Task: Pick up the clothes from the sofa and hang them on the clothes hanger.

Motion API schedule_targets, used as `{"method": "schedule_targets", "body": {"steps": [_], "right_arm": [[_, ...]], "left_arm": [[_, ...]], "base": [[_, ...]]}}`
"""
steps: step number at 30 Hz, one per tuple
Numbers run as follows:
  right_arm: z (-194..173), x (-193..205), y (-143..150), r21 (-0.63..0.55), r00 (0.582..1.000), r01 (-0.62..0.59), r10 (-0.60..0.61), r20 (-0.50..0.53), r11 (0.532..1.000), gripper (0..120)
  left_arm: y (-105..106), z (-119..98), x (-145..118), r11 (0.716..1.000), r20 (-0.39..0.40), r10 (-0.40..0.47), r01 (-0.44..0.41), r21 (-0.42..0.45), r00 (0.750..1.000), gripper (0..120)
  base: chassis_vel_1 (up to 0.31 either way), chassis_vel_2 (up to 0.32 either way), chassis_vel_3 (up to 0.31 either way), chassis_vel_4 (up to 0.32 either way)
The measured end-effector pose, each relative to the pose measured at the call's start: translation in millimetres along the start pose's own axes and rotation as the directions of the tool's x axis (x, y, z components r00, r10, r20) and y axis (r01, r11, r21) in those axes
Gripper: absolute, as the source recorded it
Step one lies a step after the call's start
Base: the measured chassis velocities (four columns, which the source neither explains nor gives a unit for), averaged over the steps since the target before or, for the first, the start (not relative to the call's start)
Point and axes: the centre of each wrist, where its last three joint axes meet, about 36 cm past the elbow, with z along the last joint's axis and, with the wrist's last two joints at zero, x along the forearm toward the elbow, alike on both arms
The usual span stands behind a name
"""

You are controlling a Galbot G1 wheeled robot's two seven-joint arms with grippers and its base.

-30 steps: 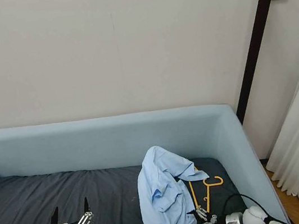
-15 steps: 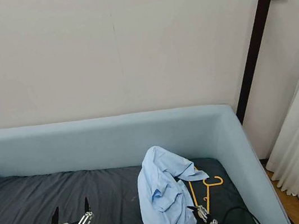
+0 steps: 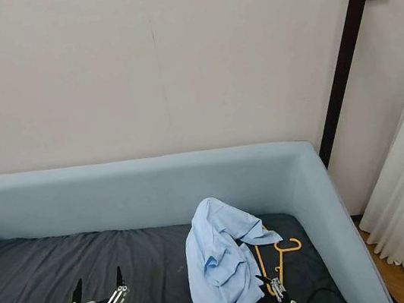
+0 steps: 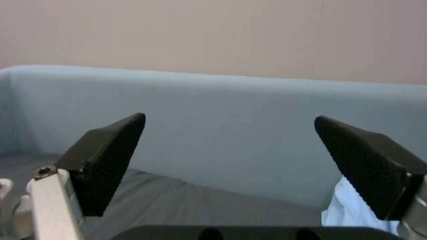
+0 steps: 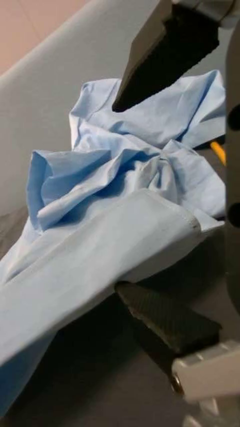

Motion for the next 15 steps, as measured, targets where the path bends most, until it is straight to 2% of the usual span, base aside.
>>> {"method": "schedule_targets", "body": {"steps": [2, 5, 6, 10, 12, 15], "right_arm": [[0.5, -0.7, 0.0, 0.000, 1.000, 0.000, 0.000, 0.005, 1.000, 91], [1.7, -3.0, -1.2, 0.004, 1.000, -0.001, 0.001, 0.018, 1.000, 77], [1.7, -3.0, -1.2, 0.004, 1.000, -0.001, 0.001, 0.018, 1.000, 77], [3.3, -5.5, -1.3, -0.002, 0.999, 0.014, -0.014, 0.046, 1.000, 57], [3.7, -6.4, -1.5, -0.004, 0.998, 0.018, -0.018, 0.053, 1.000, 55], [5.1, -9.1, -2.1, -0.003, 0.997, 0.037, -0.037, 0.065, 0.999, 42]], "left_arm": [[0.3, 0.3, 0.1, 1.000, 0.000, 0.000, 0.000, 0.000, 1.000, 100], [0.8, 1.5, 0.2, 1.000, -0.001, -0.001, 0.001, -0.001, 1.000, 100], [0.8, 1.5, 0.2, 1.000, -0.001, -0.001, 0.001, -0.001, 1.000, 100], [1.3, 3.6, -0.2, 1.000, -0.003, -0.001, 0.001, -0.001, 1.000, 100], [1.3, 3.9, -0.5, 1.000, -0.003, -0.001, 0.001, -0.001, 1.000, 100], [1.4, 4.6, -0.6, 1.000, -0.004, -0.002, 0.002, -0.001, 1.000, 100]], "base": [[0.000, 0.000, 0.000, 0.000], [0.000, 0.000, 0.000, 0.000], [0.000, 0.000, 0.000, 0.000], [0.000, 0.000, 0.000, 0.000], [0.000, 0.000, 0.000, 0.000], [0.000, 0.000, 0.000, 0.000]]}}
